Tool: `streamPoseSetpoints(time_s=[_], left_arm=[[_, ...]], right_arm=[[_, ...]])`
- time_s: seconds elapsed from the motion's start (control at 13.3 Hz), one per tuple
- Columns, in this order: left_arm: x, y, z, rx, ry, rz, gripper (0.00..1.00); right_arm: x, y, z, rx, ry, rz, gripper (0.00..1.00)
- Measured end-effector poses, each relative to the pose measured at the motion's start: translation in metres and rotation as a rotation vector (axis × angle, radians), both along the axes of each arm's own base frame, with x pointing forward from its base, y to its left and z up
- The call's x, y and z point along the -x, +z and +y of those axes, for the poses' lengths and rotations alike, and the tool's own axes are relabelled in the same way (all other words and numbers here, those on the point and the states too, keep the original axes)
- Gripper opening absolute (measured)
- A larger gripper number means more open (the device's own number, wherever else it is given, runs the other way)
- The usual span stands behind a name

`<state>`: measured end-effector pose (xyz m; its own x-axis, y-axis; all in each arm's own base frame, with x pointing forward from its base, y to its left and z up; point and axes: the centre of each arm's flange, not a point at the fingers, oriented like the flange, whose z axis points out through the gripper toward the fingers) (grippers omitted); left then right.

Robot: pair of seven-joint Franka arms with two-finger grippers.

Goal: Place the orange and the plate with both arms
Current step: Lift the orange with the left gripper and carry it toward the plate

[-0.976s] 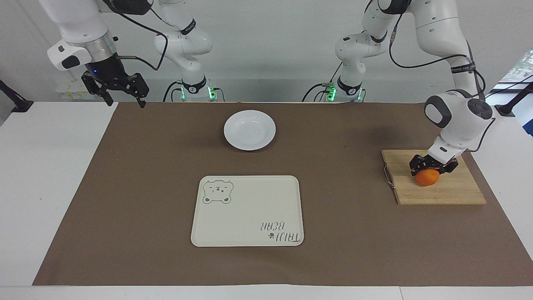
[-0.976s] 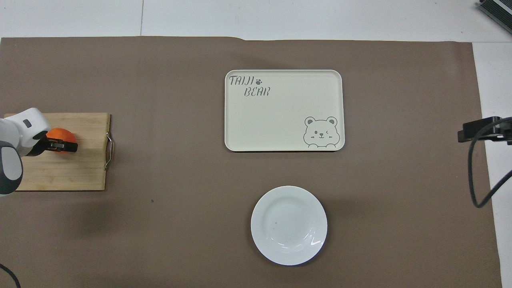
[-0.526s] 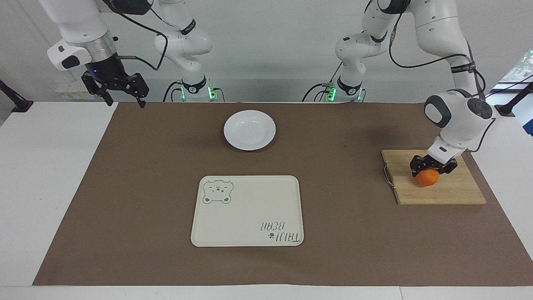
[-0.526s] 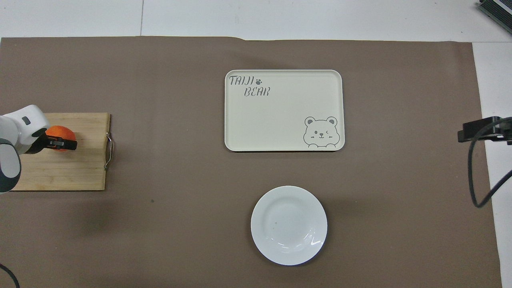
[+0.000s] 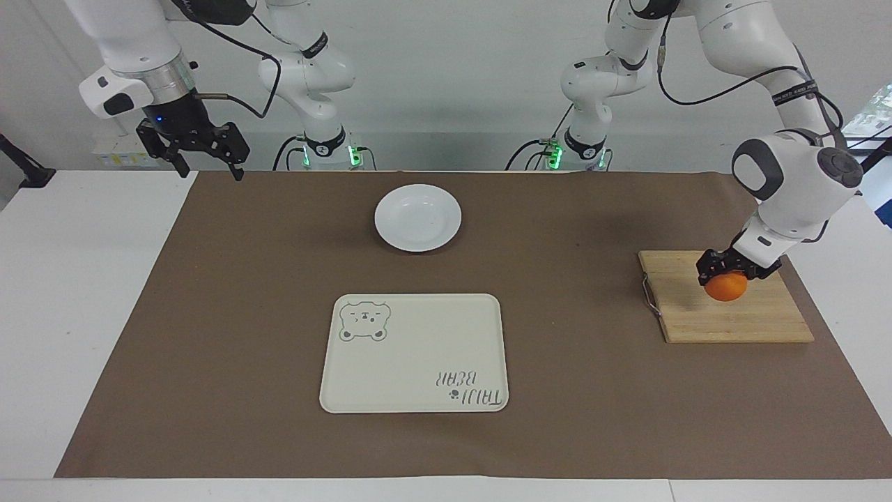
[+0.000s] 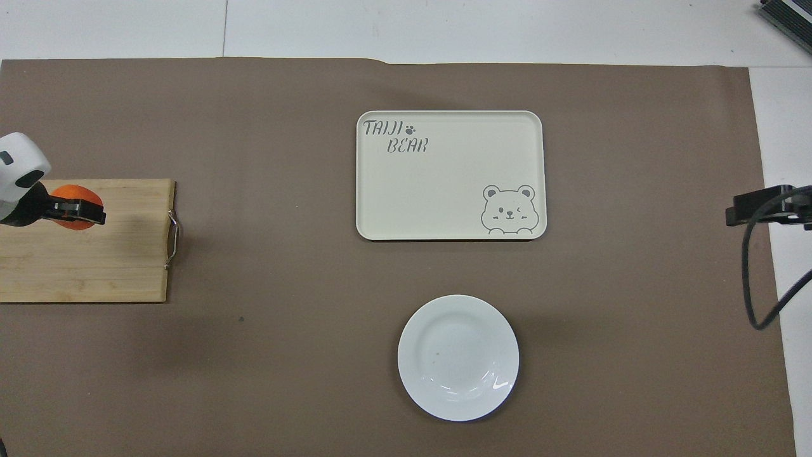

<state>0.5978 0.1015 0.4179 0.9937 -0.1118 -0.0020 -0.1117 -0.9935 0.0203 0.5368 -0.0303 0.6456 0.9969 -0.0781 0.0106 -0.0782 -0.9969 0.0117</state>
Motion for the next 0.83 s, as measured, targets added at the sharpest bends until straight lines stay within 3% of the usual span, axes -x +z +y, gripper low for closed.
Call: streamPoseSetpoints(time_s=[0.53,0.83], left_arm=[[0.015,0.11,-0.03,0.004,-0.001,0.024,0.75],[0.013,0.124,-0.096,0.0,0.034,0.028,0.75]], right_arm=[[0.0,0.0,0.0,0.0,0.0,0.0,1.0],[0.0,0.0,0.0,0.0,0.0,0.001,1.0]])
